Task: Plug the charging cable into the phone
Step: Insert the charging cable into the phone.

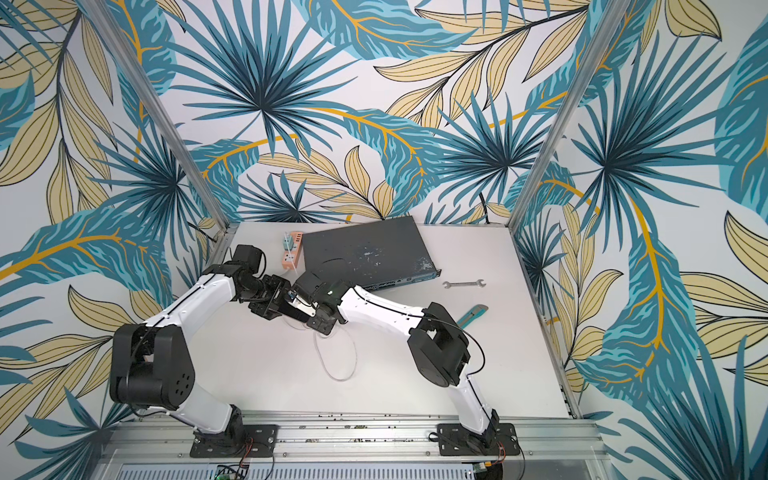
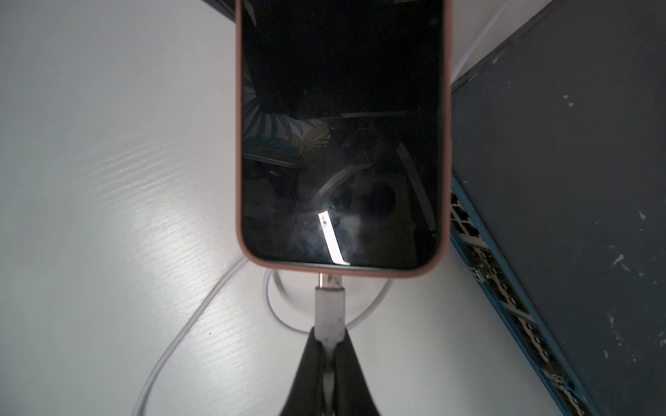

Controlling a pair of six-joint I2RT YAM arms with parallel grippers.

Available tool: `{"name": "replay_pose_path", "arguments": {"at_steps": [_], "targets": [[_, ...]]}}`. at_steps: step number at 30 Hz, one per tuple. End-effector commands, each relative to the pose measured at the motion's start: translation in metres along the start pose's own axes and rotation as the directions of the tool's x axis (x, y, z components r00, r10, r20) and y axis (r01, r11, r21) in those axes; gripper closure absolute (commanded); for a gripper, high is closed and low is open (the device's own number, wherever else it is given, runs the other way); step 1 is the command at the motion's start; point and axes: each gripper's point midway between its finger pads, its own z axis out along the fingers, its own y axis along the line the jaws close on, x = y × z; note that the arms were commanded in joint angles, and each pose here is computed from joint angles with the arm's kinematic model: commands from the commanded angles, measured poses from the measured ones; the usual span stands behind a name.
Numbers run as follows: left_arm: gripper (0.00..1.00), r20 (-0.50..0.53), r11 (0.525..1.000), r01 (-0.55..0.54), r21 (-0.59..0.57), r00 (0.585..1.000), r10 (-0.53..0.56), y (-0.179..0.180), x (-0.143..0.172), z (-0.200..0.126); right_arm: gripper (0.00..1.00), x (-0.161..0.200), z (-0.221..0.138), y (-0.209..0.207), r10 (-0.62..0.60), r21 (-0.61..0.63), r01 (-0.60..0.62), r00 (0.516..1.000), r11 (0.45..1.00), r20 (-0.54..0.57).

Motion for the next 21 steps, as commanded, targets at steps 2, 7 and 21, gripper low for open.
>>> {"name": "replay_pose_path", "arguments": {"at_steps": [2, 7, 21], "targets": [[1.00, -0.095, 1.000, 0.013, 0.012, 0.995, -0.012, 0.001, 0.022, 0.000, 1.00, -0.041, -0.008, -0.009, 0.043, 0.033, -0.049, 0.988, 0.998, 0.150], [1.00, -0.098, 0.999, 0.041, 0.031, 0.995, -0.038, -0.001, 0.022, 0.001, 1.00, -0.044, -0.009, -0.013, 0.058, 0.054, -0.067, 0.985, 0.996, 0.164], [1.00, -0.125, 0.992, 0.100, 0.082, 0.988, -0.090, -0.008, 0.024, 0.006, 1.00, -0.047, -0.008, -0.017, 0.072, 0.079, -0.087, 0.981, 0.993, 0.179]]}}
